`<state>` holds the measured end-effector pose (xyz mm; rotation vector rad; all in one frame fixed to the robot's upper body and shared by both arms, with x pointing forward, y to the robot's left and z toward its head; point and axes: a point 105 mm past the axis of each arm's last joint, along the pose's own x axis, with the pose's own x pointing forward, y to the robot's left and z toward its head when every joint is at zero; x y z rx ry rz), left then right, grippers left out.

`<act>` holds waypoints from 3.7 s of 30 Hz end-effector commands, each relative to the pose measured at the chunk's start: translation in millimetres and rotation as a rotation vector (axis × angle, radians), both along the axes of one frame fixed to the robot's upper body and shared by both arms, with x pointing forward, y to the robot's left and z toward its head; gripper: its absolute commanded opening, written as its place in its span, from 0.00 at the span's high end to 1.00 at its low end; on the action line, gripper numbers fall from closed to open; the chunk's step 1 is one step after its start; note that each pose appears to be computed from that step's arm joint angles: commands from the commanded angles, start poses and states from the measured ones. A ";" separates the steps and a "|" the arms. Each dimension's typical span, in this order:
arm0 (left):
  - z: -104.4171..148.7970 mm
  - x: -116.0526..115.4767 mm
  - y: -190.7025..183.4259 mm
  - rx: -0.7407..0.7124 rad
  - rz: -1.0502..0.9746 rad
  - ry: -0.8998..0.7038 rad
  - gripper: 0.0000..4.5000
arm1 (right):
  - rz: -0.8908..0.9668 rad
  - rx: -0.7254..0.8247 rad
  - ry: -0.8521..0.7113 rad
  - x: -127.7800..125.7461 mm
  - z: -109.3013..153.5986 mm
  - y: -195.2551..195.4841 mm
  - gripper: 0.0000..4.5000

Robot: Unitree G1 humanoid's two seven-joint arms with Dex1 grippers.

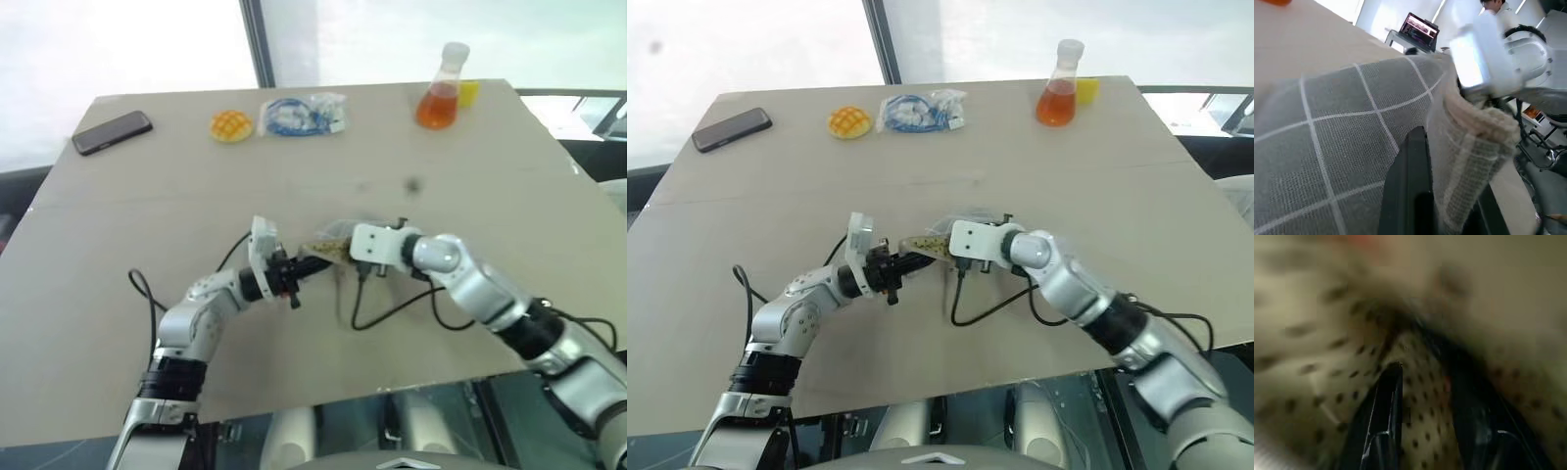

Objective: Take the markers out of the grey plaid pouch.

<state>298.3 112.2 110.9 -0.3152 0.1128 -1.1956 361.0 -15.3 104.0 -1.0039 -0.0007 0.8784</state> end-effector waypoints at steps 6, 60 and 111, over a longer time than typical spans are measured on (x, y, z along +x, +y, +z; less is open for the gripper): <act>12.1 -5.1 -6.4 -0.021 -0.028 -0.067 1.00 | -0.027 0.001 -0.062 13.5 -6.7 -21.0 0.99; 13.3 -8.1 -2.3 -0.415 -0.191 0.539 1.00 | 0.098 -0.305 0.283 -72.7 60.0 -61.5 0.42; -6.8 16.1 -23.2 0.296 0.061 -0.504 1.00 | -0.069 -0.022 0.366 -67.8 65.6 -46.0 0.92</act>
